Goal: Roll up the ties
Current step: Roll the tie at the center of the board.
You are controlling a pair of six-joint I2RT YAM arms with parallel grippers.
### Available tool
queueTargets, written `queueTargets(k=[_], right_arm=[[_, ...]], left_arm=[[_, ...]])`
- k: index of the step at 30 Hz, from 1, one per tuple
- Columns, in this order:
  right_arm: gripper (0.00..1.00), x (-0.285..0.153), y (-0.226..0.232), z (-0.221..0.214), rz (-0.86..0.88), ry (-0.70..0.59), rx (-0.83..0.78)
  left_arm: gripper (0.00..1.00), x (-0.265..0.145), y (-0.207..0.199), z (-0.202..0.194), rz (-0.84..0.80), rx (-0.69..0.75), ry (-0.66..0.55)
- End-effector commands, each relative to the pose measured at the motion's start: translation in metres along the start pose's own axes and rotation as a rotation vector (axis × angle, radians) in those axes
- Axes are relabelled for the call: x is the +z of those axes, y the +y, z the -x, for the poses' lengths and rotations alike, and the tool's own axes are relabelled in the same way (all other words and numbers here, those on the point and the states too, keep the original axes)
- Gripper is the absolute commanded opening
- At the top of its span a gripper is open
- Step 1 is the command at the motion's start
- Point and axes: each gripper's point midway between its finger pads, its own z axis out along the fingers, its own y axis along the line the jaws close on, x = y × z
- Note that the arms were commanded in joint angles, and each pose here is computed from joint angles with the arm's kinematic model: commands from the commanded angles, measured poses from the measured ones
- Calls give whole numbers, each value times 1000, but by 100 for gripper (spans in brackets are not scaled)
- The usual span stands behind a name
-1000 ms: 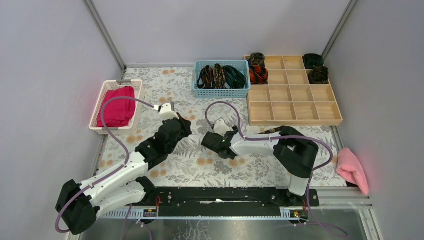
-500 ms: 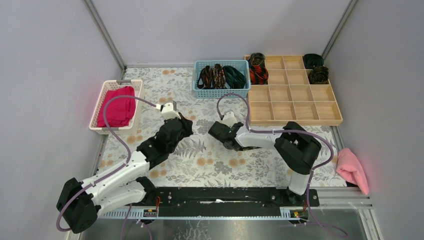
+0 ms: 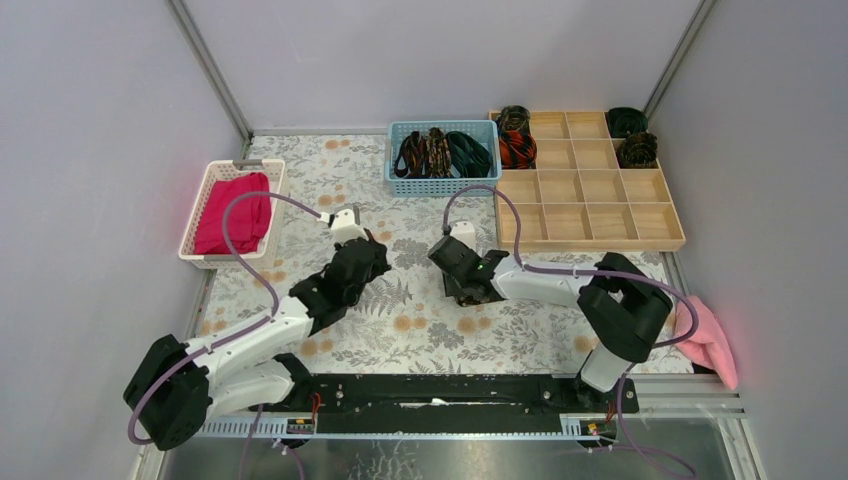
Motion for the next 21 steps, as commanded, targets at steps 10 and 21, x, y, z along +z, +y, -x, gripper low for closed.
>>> queueTargets(k=[10,21], right_arm=[[41,-44,86,14,543,-54,251],[40,-38,94,-11,754,60,449]], left_arm=[[0,17,5,0,45,-16,-52],[0,37,-14,-15,-1,35,15]])
